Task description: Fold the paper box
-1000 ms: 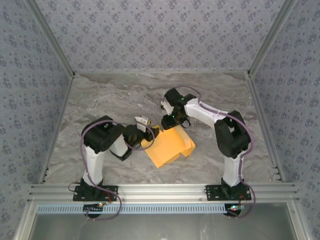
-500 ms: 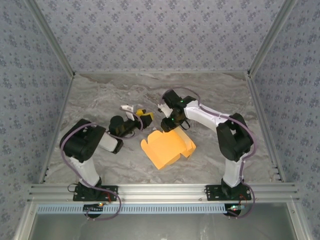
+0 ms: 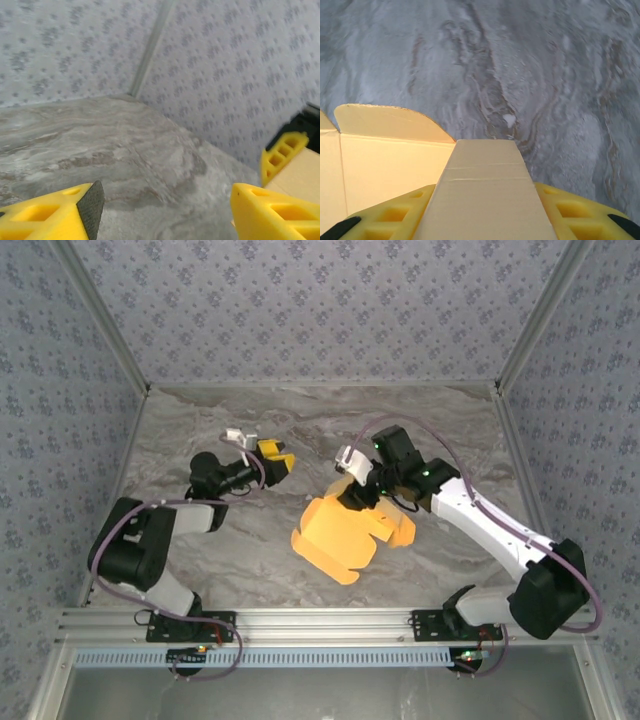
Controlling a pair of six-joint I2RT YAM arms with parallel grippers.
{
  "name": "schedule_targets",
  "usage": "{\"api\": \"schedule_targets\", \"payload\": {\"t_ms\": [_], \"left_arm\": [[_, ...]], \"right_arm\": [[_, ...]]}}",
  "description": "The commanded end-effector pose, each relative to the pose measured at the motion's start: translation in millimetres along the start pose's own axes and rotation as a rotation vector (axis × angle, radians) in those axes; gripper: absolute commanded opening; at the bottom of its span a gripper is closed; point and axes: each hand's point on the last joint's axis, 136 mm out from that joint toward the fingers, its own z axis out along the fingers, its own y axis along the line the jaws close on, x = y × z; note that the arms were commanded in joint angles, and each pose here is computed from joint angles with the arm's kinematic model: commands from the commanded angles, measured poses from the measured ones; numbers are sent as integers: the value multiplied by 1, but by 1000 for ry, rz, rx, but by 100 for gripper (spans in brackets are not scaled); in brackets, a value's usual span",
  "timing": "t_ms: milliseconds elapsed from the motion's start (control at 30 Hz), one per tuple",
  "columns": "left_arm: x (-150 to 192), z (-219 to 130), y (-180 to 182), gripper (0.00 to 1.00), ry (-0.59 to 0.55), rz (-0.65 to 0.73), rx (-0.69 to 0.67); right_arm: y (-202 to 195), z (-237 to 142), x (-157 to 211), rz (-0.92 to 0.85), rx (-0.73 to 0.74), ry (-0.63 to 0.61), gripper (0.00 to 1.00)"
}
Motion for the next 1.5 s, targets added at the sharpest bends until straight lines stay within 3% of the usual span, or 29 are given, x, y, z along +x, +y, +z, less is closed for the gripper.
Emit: {"api": "schedule_targets", "payload": {"t_ms": [0,100,233,367,800,1167,1467], "left_arm": [[15,8,-46,69,176,208,178],[51,11,-72,68,349,295,243],[71,5,-86,69,305,335,317],[87,11,-86,70,396,370,299],[98,36,-110,71,405,524,303],[92,44,-119,62,392,530,355],[91,41,-116,64,407,551,337]], "right_arm": [[21,1,8,-226,-85,33,38],[30,-1,20,-280,-130,106,37],[34,-6,22,-305,-152,118,37],[40,-9,20,-327,-182,115,37],[34,-7,6,-322,-170,105,37],[39,-7,9,-306,-195,111,37],[36,-6,13,-313,-173,132,36]]}}
